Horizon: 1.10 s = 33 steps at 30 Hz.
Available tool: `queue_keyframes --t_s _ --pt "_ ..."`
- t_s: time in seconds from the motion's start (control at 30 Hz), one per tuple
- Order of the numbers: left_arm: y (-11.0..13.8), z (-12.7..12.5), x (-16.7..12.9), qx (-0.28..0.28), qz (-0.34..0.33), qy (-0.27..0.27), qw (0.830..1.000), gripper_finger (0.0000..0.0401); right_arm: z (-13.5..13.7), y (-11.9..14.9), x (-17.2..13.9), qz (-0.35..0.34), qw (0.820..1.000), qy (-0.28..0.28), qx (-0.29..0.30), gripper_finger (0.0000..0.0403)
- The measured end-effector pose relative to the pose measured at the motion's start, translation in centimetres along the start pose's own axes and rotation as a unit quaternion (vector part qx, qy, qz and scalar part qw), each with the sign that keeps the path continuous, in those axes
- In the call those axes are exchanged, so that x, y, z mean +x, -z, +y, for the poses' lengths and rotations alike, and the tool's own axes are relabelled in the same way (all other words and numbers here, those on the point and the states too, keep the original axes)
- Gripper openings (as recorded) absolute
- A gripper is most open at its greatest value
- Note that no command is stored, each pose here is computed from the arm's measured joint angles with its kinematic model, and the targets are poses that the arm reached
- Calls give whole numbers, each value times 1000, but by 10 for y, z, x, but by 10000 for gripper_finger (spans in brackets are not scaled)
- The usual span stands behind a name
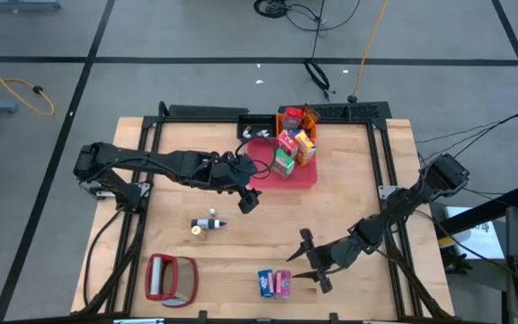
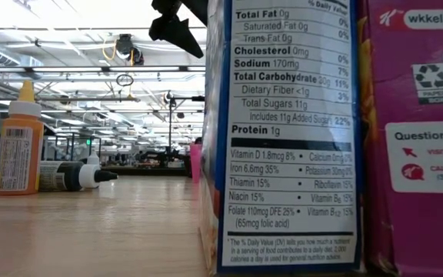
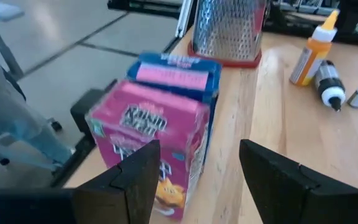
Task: Pick & Place Kitchen Items
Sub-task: Put the purple cereal box into the pink bin
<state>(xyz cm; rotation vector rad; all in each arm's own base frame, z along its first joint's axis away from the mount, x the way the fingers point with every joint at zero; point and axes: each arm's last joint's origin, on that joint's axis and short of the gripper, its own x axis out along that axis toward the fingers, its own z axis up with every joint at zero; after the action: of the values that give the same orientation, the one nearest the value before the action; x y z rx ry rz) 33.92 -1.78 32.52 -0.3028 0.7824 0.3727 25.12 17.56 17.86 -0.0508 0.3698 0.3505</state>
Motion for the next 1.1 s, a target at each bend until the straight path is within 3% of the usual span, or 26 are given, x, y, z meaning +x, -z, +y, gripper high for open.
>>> queue_keyframes --t_s 0.53,0.93,1.1 --pt "0 0 0 0 -1 0 1000 335 7 26 32 -42 999 -20 22 208" --pt "0 0 0 0 -2 1 1000 335 8 34 39 -44 998 -33 24 150" --pt "0 0 0 0 -2 1 1000 335 5 34 40 -43 998 -29 32 107"
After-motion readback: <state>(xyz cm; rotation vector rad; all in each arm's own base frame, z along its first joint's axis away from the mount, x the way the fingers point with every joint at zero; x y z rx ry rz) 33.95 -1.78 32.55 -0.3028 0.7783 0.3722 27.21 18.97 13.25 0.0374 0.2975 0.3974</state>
